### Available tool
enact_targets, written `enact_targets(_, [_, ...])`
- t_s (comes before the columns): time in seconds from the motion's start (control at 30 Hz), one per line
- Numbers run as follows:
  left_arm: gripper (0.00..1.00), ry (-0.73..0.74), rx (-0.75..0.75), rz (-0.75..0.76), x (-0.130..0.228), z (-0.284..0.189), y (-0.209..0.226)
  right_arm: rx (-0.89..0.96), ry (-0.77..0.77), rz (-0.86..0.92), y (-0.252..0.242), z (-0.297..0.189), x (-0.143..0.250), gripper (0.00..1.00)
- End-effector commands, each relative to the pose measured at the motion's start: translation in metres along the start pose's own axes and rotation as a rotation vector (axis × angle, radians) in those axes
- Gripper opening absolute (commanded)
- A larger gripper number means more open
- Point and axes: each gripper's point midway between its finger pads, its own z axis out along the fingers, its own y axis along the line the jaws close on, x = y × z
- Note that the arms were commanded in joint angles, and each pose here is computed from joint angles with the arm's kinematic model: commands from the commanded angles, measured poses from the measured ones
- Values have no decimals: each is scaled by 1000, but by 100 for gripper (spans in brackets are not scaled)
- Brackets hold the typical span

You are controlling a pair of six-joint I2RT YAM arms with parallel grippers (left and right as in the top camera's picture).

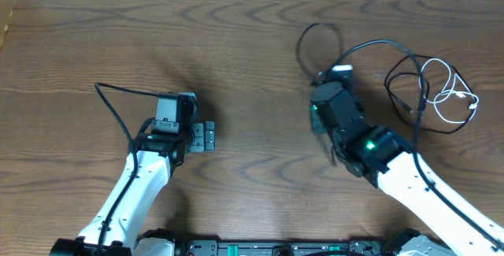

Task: Untangle cables
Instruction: 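Carry the black cable rightward with the right gripper toward the white cable, then lower the black cable onto the cable pile at the right edge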

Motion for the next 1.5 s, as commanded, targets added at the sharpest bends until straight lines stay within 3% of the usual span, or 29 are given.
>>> enact_targets(0.0, [98,6,-6,15,2,0,1,319,-133,-14,-60,-11,-25,1])
enact_targets(0.3, [98,6,-5,15,2,0,1,506,-107,148,-143,7,-32,1])
enact_targets(0.63, [98,6,-5,15,2,0,1,232,66,349,-163,64,-8,1])
enact_targets(1.0, [98,5,-5,3,2,0,0,242,200,423,-190,103,31,1])
enact_targets(1.03, [98,5,-5,3,2,0,0,244,211,422,-190,105,35,7])
enact_targets(1.07, [98,5,-5,3,2,0,1,246,223,421,-189,107,38,24])
enact_targets(1.1, [98,5,-5,3,2,0,0,247,233,420,-189,109,41,48])
enact_targets(1.13, [98,5,-5,3,2,0,0,250,250,418,-189,112,46,99])
enact_targets(1.47, [98,5,-5,3,2,0,0,253,292,415,-188,113,56,99])
